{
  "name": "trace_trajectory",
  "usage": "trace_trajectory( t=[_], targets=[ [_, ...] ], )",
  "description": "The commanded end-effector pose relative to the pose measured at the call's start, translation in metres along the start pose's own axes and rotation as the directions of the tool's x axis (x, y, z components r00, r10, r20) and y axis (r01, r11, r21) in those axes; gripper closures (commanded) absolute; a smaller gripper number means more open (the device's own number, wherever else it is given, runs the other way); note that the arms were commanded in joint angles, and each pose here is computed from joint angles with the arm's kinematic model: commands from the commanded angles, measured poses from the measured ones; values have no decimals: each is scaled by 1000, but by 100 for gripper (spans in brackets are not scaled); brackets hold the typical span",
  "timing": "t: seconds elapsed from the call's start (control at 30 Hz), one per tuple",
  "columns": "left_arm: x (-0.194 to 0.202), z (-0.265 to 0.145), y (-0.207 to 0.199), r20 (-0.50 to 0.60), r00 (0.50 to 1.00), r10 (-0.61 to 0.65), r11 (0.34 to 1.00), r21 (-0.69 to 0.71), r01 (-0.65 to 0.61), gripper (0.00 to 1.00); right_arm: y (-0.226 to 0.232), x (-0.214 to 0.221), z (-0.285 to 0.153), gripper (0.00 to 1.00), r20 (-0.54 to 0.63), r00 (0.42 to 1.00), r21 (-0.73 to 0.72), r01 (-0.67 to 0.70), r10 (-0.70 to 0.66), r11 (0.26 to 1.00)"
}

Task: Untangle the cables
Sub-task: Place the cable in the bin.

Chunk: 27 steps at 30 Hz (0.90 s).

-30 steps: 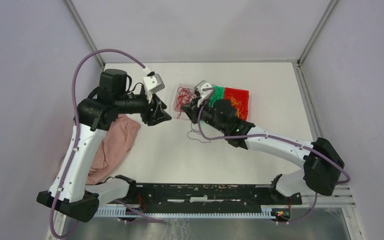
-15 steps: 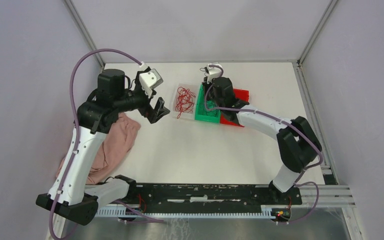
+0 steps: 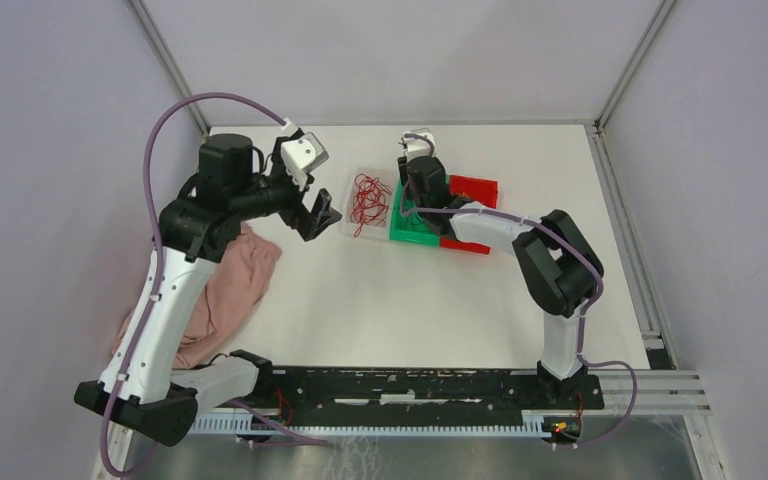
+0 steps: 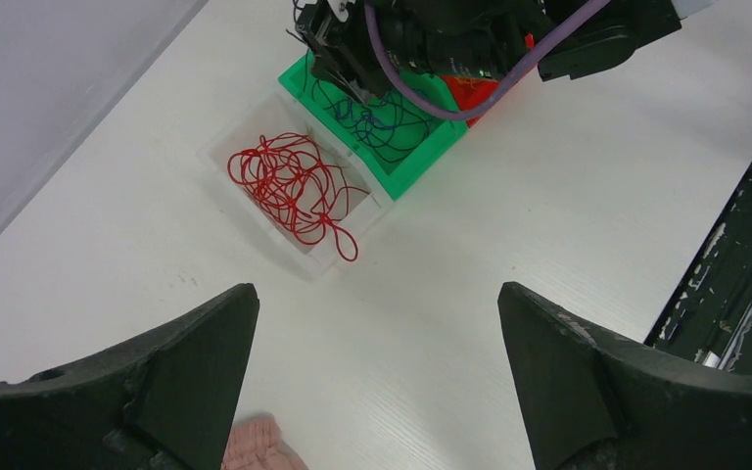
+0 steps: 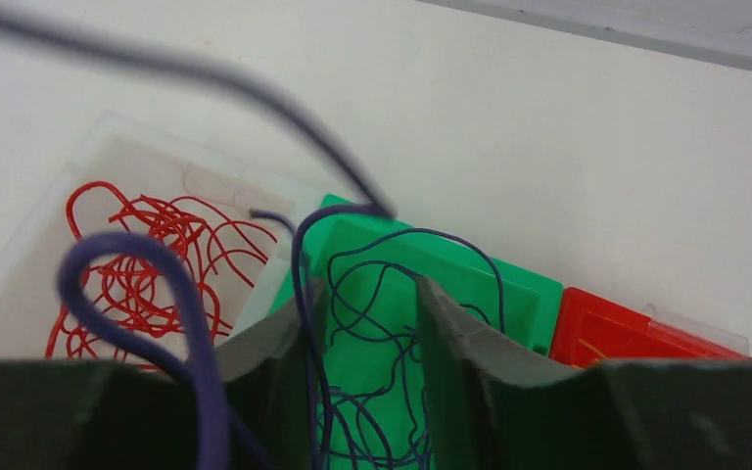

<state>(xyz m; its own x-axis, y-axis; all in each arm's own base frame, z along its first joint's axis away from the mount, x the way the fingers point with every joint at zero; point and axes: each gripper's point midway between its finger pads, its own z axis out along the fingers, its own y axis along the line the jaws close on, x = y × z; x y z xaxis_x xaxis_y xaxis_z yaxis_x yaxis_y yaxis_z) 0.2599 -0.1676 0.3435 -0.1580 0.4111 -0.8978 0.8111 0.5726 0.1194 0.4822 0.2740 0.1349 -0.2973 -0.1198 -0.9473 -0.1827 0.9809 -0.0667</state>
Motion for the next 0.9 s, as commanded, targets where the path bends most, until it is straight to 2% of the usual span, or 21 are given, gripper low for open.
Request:
trace_trajectory(
  t=[0.0,0.13,0.2,0.33,0.43,0.6,0.77,0.87],
  targets=[
    [-15,6,12,42,999,11,999,-35,-9,1,-12,-38,-11,51,104,994,37,-46,42,998],
    [-26,6,15,62,998,18,999,-41,-15,1,-15,-45,-21,27,114,993,24,-41,38,999],
    [-30,5,16,70,997,22,999,-42,-19,1,-16,-48,-23,23,106,994,29,-40,37,999],
    [-32,4,17,74,997,28,999,-46,-24,1,-17,-56,-31,23,113,992,13,-54,52,998],
    [-32,4,17,73,997,32,998,-46,-29,1,-17,-58,-33,25,114,991,0,-76,76,997],
    [-32,6,19,72,997,37,998,-50,-34,1,-22,-59,-25,39,73,985,-9,-158,158,987],
    [-19,17,28,35,999,13,998,-66,-11,1,-29,-40,2,46,-55,979,44,-193,195,980],
    [-9,25,41,8,1000,-5,995,-95,6,1,-27,-14,16,50,-146,976,57,-157,163,986]
  ],
)
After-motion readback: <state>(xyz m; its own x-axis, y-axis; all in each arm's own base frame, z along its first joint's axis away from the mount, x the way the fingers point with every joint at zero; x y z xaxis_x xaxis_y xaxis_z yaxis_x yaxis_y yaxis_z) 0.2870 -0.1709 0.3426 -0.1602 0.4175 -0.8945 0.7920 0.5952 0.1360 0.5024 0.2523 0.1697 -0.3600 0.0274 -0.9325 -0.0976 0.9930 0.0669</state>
